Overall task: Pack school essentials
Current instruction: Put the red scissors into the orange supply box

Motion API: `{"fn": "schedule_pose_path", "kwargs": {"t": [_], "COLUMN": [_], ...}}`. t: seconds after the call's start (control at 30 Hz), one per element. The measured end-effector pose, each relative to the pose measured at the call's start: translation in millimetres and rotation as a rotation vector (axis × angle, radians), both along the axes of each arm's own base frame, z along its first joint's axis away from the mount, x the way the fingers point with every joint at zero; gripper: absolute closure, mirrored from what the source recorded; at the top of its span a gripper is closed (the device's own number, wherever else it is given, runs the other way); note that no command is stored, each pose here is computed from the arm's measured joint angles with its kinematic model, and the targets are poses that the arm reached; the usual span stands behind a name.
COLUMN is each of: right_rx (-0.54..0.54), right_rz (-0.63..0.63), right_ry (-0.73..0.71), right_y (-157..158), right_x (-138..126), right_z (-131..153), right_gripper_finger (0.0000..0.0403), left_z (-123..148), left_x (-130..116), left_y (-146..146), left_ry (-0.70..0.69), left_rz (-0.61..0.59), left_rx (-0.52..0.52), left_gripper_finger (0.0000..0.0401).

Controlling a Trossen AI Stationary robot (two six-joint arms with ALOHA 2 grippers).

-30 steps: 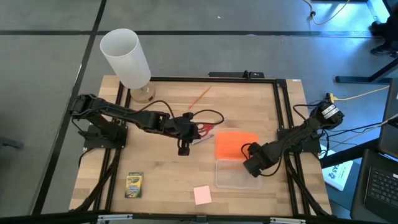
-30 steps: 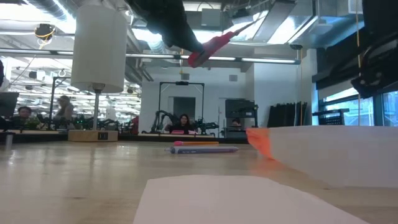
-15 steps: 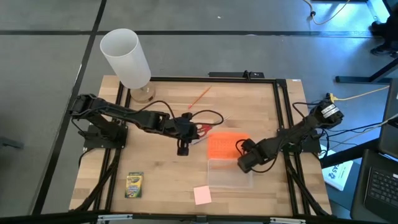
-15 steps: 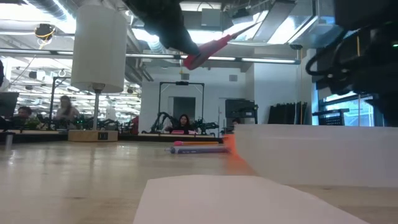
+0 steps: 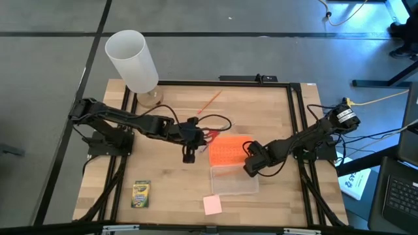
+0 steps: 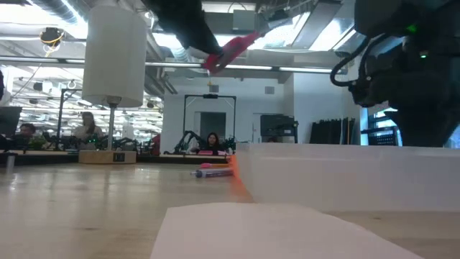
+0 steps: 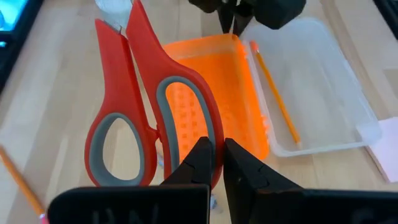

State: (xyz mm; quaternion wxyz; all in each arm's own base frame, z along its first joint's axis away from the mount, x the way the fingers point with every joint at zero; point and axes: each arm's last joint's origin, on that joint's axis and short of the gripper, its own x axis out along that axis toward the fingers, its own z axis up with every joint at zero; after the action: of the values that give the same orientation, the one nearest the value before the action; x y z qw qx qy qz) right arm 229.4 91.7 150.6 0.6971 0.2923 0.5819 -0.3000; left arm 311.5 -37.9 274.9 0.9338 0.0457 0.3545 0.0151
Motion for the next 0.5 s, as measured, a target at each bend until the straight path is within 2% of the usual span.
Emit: {"fn": "schedule_pose_path", "kwargs": {"t": [0.13, 0.23, 0.33, 0.5], "right_rx": [-0.087, -0.11, -0.162, -0.234], "right_rz": [0.029, 0.044, 0.059, 0.093], "right_ry": [0.005, -0.001, -0.036, -0.078], "right_y": [0.2, 3.2, 6.8, 14.1], "right_x": [0.2, 0.7, 0.3, -3.3], "right_z": [9.6, 24.6, 41.9, 69.9], "right_gripper_finger": [0.0302, 0.0302, 0.0302, 0.0302], "left_z": [2.3, 4.9, 5.3, 27.1], "left_x": [-5.2, -7.3, -8.8, -6.2], "left_y": [-5.3, -12.3, -17.8, -25.8], "left_ry": [0.011, -0.004, -0.008, -0.032], "left_rz": [-0.004, 0.003, 0.044, 0.048], "left_rx": [0.004, -0.017, 0.01, 0.009], "left_gripper_finger": [0.0392, 0.0392, 0.0392, 0.0392]}}
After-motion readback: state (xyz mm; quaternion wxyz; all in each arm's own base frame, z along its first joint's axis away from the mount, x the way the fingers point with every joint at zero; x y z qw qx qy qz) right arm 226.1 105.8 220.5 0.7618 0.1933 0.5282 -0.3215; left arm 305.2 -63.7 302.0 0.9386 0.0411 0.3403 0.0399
